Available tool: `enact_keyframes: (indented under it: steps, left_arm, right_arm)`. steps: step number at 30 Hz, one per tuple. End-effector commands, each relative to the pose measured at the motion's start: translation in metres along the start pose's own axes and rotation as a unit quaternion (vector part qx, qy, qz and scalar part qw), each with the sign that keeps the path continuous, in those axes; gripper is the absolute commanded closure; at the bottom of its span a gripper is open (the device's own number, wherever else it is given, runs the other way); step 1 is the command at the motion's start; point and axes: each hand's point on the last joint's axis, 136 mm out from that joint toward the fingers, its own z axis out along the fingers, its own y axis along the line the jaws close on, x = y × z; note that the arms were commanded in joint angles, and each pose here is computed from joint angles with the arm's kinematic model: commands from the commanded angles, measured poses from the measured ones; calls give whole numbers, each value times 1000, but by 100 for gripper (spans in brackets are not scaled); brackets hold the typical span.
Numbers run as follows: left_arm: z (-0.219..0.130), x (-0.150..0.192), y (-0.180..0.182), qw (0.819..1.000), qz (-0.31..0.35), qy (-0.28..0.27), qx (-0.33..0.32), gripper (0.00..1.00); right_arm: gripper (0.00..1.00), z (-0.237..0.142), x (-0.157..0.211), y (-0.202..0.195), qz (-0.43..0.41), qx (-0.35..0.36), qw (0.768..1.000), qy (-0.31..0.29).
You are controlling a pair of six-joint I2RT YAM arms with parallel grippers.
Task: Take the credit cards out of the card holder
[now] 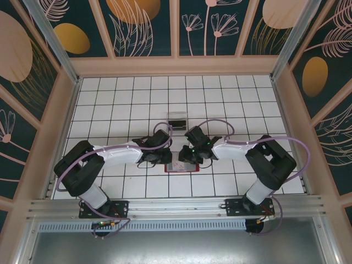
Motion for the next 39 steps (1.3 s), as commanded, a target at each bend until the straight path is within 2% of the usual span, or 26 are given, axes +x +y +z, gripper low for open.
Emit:
enact_keyframes:
  steps: [1,9,18,31,39]
  left_arm:
    - [10,26,25,998,-2,44,-46,79]
    - [10,25,25,998,-1,45,-47,79]
    - [10,25,26,998,-2,45,-52,79]
    - [9,25,26,998,-2,44,-52,79]
    - [4,22,19,999,-1,37,-37,79]
  right_arm:
    - [78,6,7,-4,3,-21,1000,11]
    - [87,8,11,-14,17,-39,999,13]
    - [96,-6,6,-15,19,-59,998,-11]
    - [100,-18,5,-31,34,-57,997,-28]
    - [100,-37,1,-25,20,-66,996,-51]
